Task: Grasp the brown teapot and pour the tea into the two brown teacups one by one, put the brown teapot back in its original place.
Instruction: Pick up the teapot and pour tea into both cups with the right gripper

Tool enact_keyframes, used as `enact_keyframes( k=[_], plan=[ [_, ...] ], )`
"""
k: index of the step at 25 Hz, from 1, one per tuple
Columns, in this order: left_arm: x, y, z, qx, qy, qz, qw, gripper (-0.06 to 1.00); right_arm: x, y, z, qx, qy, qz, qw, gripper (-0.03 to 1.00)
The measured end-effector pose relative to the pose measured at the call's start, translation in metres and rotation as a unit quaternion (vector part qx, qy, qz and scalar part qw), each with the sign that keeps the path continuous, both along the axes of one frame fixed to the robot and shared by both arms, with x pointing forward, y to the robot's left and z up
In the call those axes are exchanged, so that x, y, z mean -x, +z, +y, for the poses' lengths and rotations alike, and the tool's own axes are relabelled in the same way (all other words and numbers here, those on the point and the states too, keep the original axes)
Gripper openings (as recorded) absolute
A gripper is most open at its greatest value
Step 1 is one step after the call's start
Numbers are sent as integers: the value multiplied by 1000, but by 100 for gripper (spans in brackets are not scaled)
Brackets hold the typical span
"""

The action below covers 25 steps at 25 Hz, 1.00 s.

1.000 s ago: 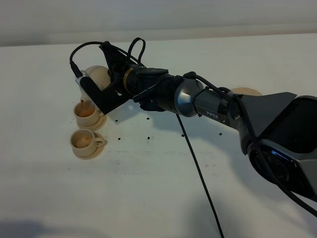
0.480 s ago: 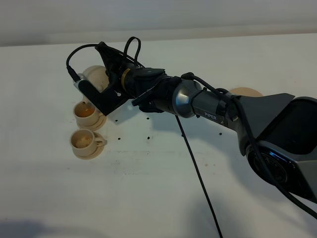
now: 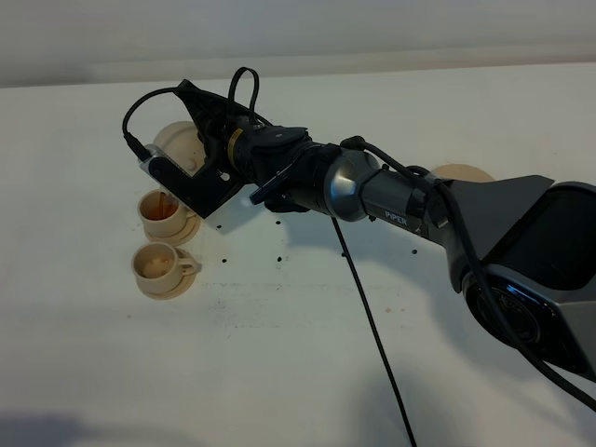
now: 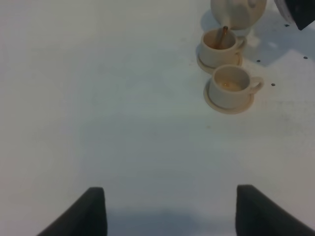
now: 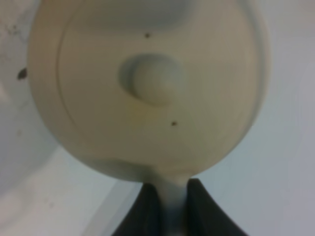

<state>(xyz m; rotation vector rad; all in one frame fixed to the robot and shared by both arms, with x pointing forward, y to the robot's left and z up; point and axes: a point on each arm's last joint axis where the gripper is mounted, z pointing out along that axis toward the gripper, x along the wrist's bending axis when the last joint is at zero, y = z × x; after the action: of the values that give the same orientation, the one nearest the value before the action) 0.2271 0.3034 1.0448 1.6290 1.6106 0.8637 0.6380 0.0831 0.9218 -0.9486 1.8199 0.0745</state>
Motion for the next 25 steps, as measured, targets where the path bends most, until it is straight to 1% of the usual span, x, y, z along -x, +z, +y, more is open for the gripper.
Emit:
enact_keyframes(
  k=[7,12,25],
  plan=[
    [0,0,0,0,0,0,1000,53,-1,1,0,14,7,-15,1000,9],
    [0,0,0,0,0,0,1000,53,-2,2,-1,16,2,-17,1000,9],
    [0,0,0,0,0,0,1000,53,-2,3,-1,32,12,-34,999,9]
  ],
)
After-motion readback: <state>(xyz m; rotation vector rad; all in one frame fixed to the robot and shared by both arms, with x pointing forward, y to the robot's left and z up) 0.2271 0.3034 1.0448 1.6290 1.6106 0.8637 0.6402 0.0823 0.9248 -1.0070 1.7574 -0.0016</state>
